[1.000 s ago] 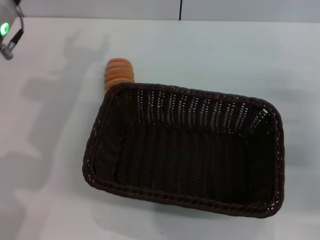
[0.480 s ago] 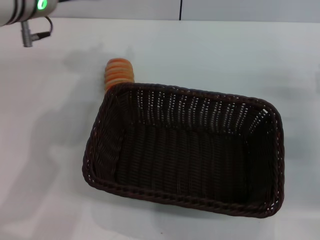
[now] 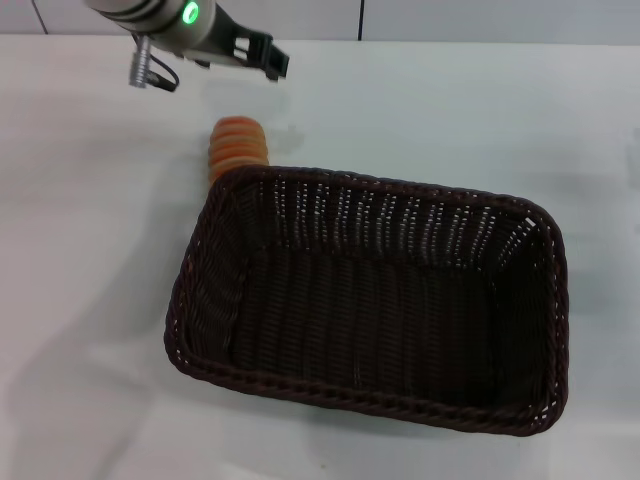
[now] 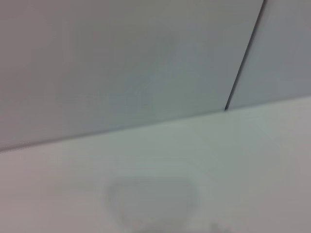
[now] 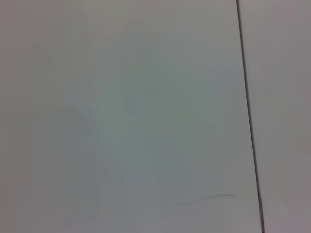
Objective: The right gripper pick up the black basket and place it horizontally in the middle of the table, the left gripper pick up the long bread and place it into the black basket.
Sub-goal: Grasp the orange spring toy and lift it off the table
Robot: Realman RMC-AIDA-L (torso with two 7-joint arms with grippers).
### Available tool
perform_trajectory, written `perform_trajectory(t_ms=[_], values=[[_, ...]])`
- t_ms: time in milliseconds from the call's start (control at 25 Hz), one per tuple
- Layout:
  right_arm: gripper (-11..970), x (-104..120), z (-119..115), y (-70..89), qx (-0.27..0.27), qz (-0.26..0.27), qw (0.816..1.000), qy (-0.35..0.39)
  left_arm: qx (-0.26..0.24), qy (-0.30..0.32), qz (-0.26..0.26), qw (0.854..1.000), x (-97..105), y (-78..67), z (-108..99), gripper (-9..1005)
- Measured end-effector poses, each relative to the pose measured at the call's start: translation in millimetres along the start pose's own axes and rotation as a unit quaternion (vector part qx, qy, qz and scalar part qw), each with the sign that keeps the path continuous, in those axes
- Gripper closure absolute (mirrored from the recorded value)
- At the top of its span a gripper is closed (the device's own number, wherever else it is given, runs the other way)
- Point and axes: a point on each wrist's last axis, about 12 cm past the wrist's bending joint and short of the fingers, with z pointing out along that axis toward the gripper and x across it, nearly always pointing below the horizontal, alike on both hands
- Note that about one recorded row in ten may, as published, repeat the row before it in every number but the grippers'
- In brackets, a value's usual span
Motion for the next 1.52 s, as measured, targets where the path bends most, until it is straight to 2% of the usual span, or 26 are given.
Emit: perform_trajectory(t_ms=[120,160,240,280,360,520,560,760,800,920,1200,1520], values=[[429,0,-1,-1.4,0.001,-0.001,1.000,0.000,0.000,0.000,0.000,1.000,0,0.0,0,189],[429,1,-2,-1.9,0.001,-0.001,1.000,0.001,-0.004,0.022,0.004,1.000,-4,-4.0,10,189],[429,1,-2,-2.5,0.001,-0.003,1.000,0.001,-0.004,0.022,0.004,1.000,-4,-4.0,10,189],[429,1,-2,-2.5,0.001,-0.003,1.000,0.001,-0.019,0.072,0.018,0.997,-10,-14.7,31,189],[429,1,-2,-2.3,0.000,-0.004,1.000,0.001,-0.024,0.085,0.023,0.996,-11,-18.3,38,189],[428,1,-2,-2.4,0.000,-0.004,1.000,0.001,-0.024,0.085,0.023,0.996,-11,-18.3,38,190],[428,1,-2,-2.5,0.000,-0.004,1.000,0.001,-0.029,0.101,0.024,0.994,-10,-22.8,45,190],[428,1,-3,-2.8,0.000,-0.004,1.000,0.001,-0.033,0.111,0.017,0.993,-5,-21.8,51,190],[428,1,-3,-3.3,0.001,-0.004,1.000,0.001,-0.038,0.121,-0.005,0.992,3,-16.3,59,190],[428,1,-3,-3.4,0.000,-0.004,1.000,0.001,-0.038,0.121,-0.005,0.992,3,-16.3,59,190],[428,0,-2,-1.7,-0.003,-0.003,1.000,0.000,-0.046,0.136,-0.033,0.989,18,-5.3,71,191],[429,0,-1,0.6,-0.007,-0.002,1.000,-0.002,-0.028,0.145,-0.054,0.988,24,-3.9,75,191]])
